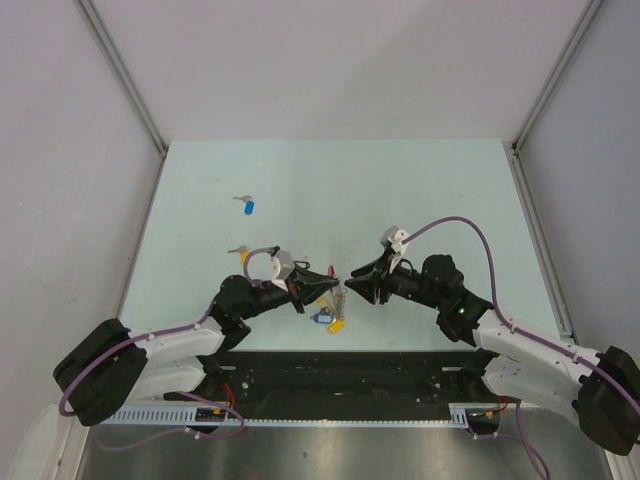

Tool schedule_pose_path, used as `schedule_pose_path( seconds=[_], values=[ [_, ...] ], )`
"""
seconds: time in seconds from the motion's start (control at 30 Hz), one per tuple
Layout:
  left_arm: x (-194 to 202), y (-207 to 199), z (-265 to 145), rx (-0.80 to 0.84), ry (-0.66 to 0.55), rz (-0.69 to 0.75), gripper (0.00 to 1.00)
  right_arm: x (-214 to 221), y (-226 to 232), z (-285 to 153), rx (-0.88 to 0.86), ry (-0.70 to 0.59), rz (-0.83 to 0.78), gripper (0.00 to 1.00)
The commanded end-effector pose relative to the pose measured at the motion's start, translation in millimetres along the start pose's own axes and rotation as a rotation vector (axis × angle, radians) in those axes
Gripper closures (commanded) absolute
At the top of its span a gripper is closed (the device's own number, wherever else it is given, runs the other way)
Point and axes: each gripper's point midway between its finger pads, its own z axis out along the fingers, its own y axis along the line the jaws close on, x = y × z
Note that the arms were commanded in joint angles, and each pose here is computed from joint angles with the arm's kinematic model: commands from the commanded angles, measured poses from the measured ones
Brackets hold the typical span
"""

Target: Put the keys on the keyring

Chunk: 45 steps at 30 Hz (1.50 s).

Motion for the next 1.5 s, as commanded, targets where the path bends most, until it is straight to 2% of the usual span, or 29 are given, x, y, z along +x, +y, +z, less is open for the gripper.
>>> schedule_pose_path(
  seconds=[0.0,0.33,0.97,1.23,1.47],
  values=[
    [-24.5,-6.9,3.4,0.022,-0.094,0.014,1.0,-24.5,14.2,5.4,-0.045,-0.115,0.005,0.59],
    [-26.9,-7.3,3.0,0.023,-0.101,0.013,1.0,-30.6,10.8,4.4,-0.012,-0.163,0.009,0.57],
    [-37.0,-20.6,4.9,0.081,-0.131,0.012,1.0,-18.8,13.5,16.1,-0.057,-0.139,0.0,0.59],
    [-41.9,-28.7,2.8,0.119,-0.159,0.0,1.0,-2.7,31.2,18.9,-0.189,-0.082,-0.052,0.62],
    [-41.9,-36.3,2.1,0.162,-0.166,-0.015,1.0,0.8,43.5,11.2,-0.313,-0.062,-0.107,0.68]
  ],
)
